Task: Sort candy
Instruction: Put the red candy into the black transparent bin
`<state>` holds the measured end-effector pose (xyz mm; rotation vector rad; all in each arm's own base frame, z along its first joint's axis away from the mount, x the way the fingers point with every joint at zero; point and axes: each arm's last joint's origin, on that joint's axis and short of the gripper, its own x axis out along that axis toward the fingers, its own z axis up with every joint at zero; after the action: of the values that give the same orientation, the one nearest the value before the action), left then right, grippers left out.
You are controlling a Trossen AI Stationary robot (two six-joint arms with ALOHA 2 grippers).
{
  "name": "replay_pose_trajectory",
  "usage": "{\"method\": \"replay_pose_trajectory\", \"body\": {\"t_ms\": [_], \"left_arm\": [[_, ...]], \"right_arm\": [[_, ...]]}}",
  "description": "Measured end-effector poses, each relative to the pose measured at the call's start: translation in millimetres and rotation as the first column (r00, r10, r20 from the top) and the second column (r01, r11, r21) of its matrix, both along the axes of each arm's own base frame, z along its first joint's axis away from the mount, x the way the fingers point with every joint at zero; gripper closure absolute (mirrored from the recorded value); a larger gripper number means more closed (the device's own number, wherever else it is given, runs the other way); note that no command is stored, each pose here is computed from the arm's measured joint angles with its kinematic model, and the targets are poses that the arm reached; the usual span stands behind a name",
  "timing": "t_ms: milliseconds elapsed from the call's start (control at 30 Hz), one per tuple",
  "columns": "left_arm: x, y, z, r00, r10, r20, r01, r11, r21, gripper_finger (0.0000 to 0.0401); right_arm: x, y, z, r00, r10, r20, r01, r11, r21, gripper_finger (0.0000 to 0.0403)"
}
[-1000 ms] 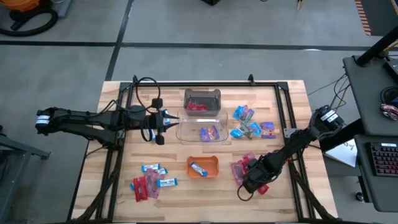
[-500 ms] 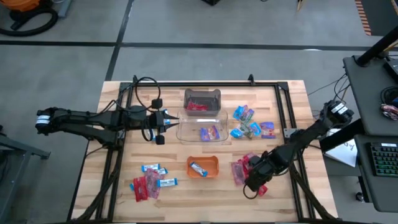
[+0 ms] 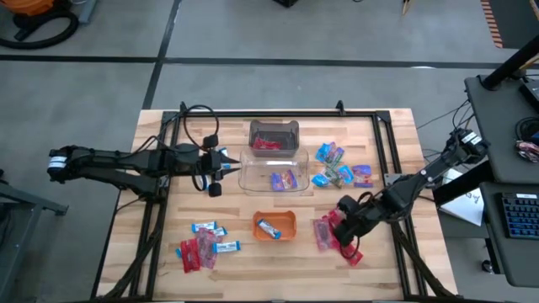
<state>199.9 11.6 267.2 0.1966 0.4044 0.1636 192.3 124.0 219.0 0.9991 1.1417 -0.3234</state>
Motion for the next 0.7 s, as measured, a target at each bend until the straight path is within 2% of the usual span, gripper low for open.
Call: {"method": "replay_pose_trajectory", "body": {"t_ms": [133,267,367,467,567,700], "left_arm": [[-0.3,0.0,-0.6,1.000,0.004,-0.005,-0.004,1.000,-0.009,0.0326],[-0.2,0.0,-0.4,1.000,0.007,-0.001,-0.007,1.000,-0.017,0.0326],[-0.1,0.0,-0.1,1.000,0.010,0.004,-0.010,1.000,-0.024,0.0326],[0.0,0.0,-0.1,1.000,0.010,0.004,-0.010,1.000,-0.025,0.0326],[0.4,0.0,0.3,1.000,0.010,0.009,-0.010,1.000,-0.024,0.0326],[0.8,0.1,1.2,1.000,0.004,0.016,-0.004,1.000,-0.005,0.0326]], "right_arm": [[-5.5,1.6,-14.6,0.977,0.064,-0.203,-0.058,0.998,0.035,0.0394],[-8.8,2.1,-29.2,0.916,0.121,-0.382,-0.141,0.990,-0.024,0.0394],[2.3,10.2,-30.8,0.893,0.192,-0.407,-0.225,0.974,-0.034,0.0394],[20.6,23.6,-25.6,0.883,0.247,-0.399,-0.264,0.964,0.012,0.0394],[36.1,33.8,-20.4,0.886,0.238,-0.397,-0.261,0.965,-0.005,0.0394],[48.9,42.4,-19.7,0.873,0.173,-0.456,-0.207,0.978,-0.024,0.0383]]}}
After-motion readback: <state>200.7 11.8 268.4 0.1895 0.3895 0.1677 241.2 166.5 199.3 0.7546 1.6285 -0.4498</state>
